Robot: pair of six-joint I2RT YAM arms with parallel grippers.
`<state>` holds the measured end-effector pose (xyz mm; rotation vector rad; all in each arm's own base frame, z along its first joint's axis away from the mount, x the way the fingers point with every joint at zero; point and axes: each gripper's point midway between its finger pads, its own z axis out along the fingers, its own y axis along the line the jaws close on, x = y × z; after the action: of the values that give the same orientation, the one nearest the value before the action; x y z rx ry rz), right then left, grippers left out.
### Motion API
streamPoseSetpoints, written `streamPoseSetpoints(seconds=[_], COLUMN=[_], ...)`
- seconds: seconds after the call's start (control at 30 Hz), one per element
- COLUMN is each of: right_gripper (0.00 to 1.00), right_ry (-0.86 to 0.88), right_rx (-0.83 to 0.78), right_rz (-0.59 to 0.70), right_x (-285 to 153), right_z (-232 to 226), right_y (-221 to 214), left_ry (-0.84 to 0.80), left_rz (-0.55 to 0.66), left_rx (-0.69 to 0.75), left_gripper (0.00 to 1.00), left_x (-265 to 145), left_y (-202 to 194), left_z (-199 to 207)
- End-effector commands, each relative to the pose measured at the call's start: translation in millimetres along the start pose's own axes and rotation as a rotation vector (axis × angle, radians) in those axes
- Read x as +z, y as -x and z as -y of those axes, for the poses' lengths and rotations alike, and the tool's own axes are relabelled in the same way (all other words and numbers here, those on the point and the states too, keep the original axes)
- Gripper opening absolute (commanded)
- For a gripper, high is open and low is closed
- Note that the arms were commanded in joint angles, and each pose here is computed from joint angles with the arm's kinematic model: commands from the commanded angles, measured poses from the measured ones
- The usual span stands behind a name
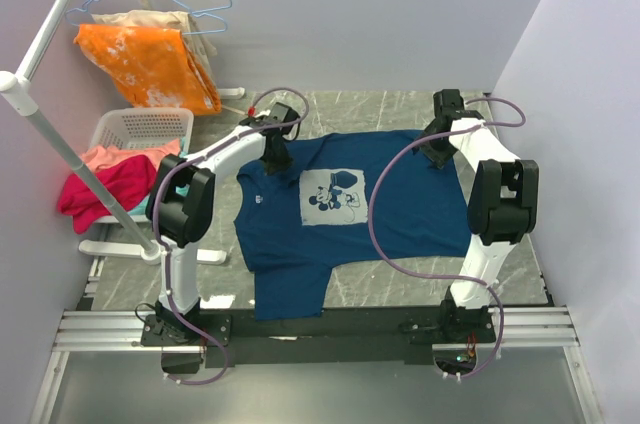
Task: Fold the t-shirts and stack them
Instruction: Fold the tshirt
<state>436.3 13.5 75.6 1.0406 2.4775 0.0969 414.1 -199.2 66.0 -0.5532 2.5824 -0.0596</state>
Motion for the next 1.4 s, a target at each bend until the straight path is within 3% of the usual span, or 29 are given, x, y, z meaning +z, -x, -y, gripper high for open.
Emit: streamPoseSetpoints(seconds=[0.0,0.3,0.4,0.53,1.03,1.37], right_gripper=[0.60,0.60,0.60,0.60,0.59,0.59], right_ry=[0.037,0.043,0.048,0.049,0.049,0.048], right_rx=[0.008,0.006,0.007,0.010,0.014,0.002], right_rz=[0.046,0.051,0.056,0.057,0.048,0.039], right_x=[-17,-21,-24,-25,-22,-20], right_z=[-6,-7,-8,-8,-6,-6], right_y=[12,13,14,14,9,8], left_ry=[-0.014,0.006,0.018,0.039,0.016,0.034], left_rz=[-0.027,-0.056,-0.064,-0.057,0.140,0.217], left_rx=[0.036,0.076,0.086,0.091,0.051,-0.014], left_gripper=[0.35,0.34,0.26,0.01,0.01,0.01], left_x=[-3,24,31,35,-20,-1], left_y=[-11,-13,-15,-12,52,91], left_z=[3,15,16,14,28,32])
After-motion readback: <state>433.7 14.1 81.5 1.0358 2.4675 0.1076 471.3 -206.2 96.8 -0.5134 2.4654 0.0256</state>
